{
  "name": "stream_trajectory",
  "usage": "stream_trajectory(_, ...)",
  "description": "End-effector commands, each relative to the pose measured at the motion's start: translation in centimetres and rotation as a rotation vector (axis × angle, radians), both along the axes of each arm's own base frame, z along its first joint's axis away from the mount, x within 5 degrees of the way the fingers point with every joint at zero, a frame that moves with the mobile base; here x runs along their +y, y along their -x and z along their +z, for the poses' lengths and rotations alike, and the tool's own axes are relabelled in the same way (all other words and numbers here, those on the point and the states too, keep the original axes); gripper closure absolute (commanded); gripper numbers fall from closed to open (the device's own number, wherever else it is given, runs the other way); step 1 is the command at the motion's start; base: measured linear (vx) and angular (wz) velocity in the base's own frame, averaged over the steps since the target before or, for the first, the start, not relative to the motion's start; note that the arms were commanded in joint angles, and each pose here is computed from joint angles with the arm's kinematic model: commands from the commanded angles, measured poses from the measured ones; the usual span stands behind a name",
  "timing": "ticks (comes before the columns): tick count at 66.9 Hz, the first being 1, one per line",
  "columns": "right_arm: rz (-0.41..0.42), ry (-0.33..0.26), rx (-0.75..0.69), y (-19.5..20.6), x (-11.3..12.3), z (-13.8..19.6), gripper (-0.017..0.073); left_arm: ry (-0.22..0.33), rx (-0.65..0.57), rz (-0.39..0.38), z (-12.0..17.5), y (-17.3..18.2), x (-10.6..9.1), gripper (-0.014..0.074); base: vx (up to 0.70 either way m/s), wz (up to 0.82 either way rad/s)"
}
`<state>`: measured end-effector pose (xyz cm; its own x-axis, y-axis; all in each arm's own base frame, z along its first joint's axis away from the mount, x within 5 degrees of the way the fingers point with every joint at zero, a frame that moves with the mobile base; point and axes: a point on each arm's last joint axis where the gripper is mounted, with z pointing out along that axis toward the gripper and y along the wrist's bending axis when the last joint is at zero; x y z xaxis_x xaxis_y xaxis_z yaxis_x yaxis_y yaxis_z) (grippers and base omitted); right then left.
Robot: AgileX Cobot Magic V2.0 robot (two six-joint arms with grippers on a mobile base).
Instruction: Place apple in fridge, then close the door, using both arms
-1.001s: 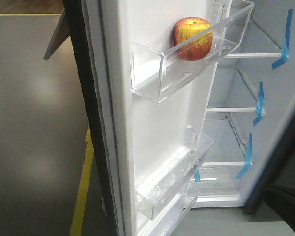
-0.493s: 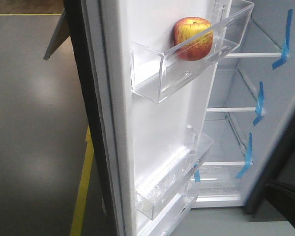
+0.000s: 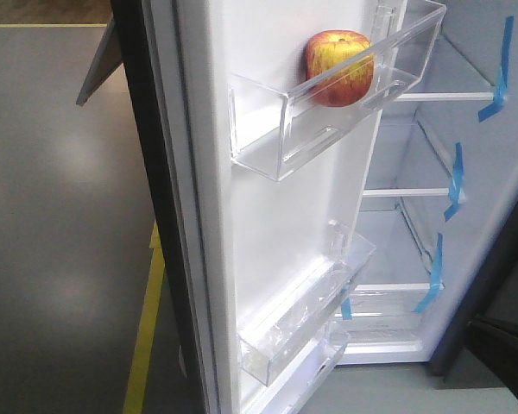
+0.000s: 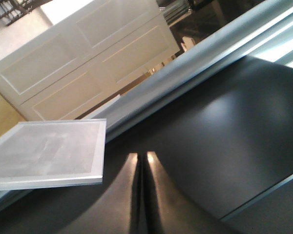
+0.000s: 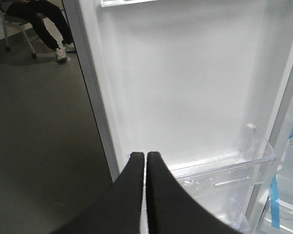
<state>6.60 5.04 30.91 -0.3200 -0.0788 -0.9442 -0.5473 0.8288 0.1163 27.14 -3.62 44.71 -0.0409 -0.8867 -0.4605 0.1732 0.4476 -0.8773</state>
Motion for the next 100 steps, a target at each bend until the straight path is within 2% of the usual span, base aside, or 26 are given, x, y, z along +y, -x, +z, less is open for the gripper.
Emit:
stream_trajectory(1,-0.031,-0.033,-0.05,-0.3,-0.1,1.1,0.0564,0.019,-0.095,-0.004,2.0,-0.3,-0.4,0.0553,0.0,0.0)
stream_trajectory(13,-0.032,-0.033,-0.051,-0.3,-0.1,1.1,0.0564,0.056,-0.092,-0.043,2.4,-1.9,-1.6,0.0459,0.0,0.0)
stream_trajectory(26,-0.032,-0.033,-0.051,-0.3,-0.1,1.1,0.0564,0.165,-0.092,-0.079,3.1,-3.3,-2.4,0.0337,0.0,0.0)
stream_trajectory(30,-0.033,-0.034,-0.052,-0.3,-0.2,1.1,0.0564,0.182,-0.095,-0.087,3.4,-3.7,-2.6,0.0312,0.0,0.0)
stream_trajectory(49,-0.036,-0.032,-0.055,-0.3,-0.2,1.1,0.0564,0.179,-0.074,-0.17,3.5,-3.5,-5.2,0.0295,0.0,0.0)
stream_trajectory(63,-0.039,-0.033,-0.057,-0.3,-0.2,1.2,0.0564,0.115,-0.089,-0.235,3.5,-2.7,-7.3,0.0295,0.0,0.0)
stream_trajectory(81,-0.04,-0.032,-0.057,-0.3,-0.2,1.2,0.0564,0.09,-0.081,-0.234,2.9,-3.4,-7.7,0.0295,0.0,0.0)
stream_trajectory(93,-0.04,-0.032,-0.057,-0.3,-0.2,1.2,0.0564,0.111,-0.065,-0.239,2.8,-3.9,-7.9,0.0295,0.0,0.0)
stream_trajectory(100,-0.041,-0.03,-0.058,-0.4,-0.2,1.2,0.0564,0.102,-0.068,-0.24,3.0,-3.7,-7.8,0.0295,0.0,0.0)
